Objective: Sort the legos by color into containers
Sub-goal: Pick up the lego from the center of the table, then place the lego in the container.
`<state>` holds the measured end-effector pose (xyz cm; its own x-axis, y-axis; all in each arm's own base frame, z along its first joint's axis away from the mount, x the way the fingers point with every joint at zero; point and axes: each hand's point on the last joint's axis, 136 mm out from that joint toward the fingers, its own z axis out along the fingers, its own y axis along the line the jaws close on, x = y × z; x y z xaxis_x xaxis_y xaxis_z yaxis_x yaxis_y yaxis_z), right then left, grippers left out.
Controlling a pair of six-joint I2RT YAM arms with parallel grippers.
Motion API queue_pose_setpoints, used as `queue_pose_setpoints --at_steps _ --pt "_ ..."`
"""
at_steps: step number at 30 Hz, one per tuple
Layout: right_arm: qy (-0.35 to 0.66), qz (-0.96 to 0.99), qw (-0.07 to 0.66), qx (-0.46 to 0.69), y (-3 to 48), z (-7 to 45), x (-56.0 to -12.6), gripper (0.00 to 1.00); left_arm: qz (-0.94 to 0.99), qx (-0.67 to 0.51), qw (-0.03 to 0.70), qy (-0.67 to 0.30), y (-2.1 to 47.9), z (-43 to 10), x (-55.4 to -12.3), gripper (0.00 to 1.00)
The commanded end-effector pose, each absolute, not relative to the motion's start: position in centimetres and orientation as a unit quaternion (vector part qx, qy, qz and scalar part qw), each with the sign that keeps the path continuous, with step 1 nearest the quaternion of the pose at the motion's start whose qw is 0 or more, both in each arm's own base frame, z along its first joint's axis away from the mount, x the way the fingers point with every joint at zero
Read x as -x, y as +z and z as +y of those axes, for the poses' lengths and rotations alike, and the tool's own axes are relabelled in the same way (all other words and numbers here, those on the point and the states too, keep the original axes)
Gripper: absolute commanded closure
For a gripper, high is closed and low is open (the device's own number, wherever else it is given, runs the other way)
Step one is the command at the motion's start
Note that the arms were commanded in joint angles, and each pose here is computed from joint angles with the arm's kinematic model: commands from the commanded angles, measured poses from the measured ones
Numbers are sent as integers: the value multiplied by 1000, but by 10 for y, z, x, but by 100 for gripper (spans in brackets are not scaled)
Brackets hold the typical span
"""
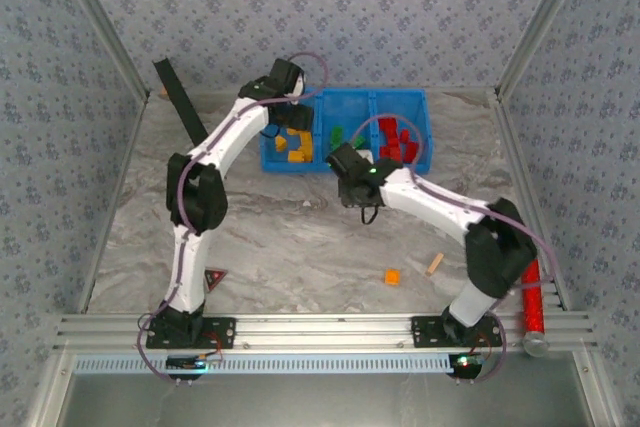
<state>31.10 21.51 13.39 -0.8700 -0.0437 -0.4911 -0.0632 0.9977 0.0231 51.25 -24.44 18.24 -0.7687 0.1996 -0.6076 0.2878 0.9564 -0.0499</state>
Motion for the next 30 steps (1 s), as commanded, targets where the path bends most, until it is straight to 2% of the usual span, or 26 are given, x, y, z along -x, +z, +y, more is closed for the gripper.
queue_pose_setpoints --at_steps 1,11,17,24,30 --pt "-29 965 254 55 157 170 -300 81 917 -137 367 -79 244 -237 -503 32" --pt "42 944 325 28 210 105 -359 79 917 -126 366 -98 276 -223 -452 31" --pt "28 947 320 24 208 90 -397 79 930 -125 329 -102 255 -229 -389 29" --pt "22 954 299 17 173 76 -455 79 945 -124 284 -104 205 -257 -312 27" --pt "29 959 282 21 141 71 -487 76 952 -115 265 -105 153 -300 -287 27"
